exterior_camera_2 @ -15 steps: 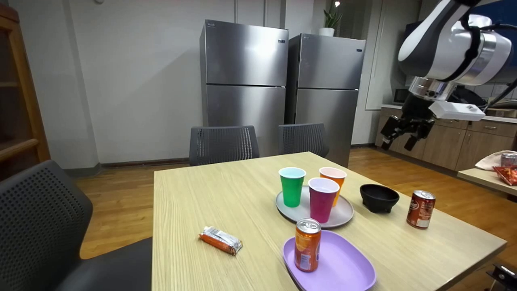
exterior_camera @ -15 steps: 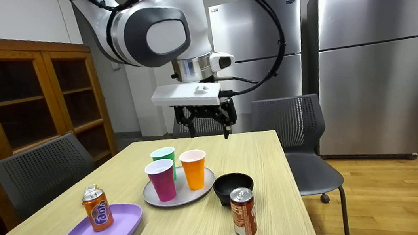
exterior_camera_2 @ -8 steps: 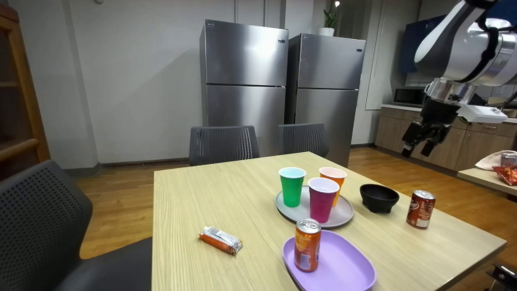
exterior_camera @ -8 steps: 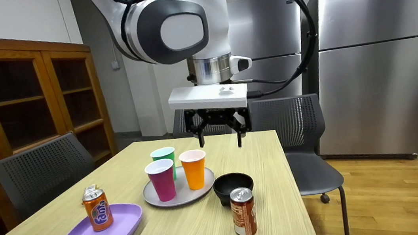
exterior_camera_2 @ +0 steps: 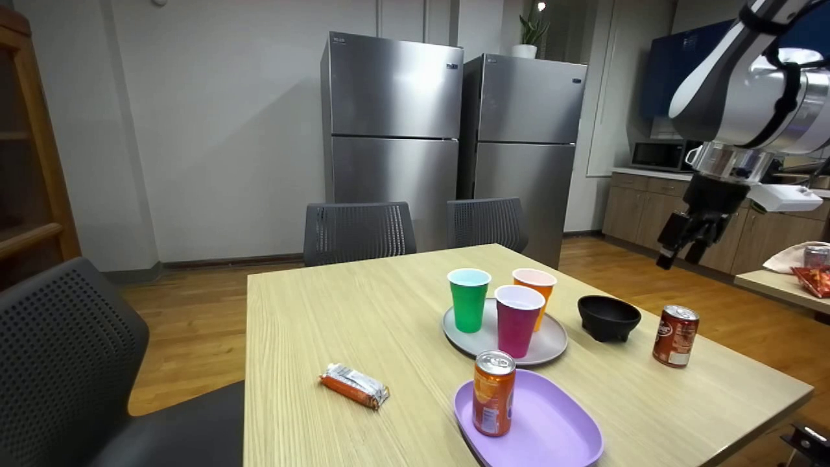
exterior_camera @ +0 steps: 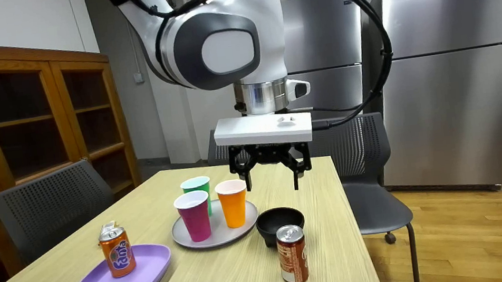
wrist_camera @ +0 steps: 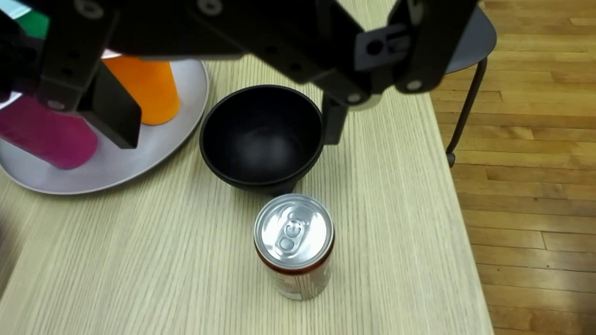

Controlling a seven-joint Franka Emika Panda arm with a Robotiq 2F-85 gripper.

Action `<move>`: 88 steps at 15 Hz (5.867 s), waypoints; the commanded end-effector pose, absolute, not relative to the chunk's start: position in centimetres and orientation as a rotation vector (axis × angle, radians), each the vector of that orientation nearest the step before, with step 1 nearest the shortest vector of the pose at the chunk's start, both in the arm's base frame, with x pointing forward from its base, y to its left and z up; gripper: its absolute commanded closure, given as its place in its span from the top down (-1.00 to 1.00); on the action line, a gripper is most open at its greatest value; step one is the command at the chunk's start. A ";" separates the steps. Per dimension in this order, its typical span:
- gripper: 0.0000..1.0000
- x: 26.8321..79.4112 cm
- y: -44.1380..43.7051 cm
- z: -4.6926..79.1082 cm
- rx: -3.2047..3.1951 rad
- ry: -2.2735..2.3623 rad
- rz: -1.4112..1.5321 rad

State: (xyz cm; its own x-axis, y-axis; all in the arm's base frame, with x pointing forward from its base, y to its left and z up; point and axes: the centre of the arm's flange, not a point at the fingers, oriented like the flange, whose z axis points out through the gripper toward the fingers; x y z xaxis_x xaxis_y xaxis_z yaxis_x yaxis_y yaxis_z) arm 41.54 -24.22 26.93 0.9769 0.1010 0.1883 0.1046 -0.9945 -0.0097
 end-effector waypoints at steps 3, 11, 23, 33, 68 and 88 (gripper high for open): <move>1.00 41.9 -25.2 24.7 -3.137 -0.205 -0.269; 1.00 42.2 -26.3 21.6 -3.161 -0.227 -0.208; 1.00 41.9 -27.0 18.1 -3.171 -0.310 -0.141; 1.00 42.4 -26.8 16.7 -3.170 -0.327 -0.127; -0.24 41.7 -18.7 28.9 -3.001 -0.499 -0.286; -0.24 37.4 -5.8 28.3 -3.074 -0.659 -0.296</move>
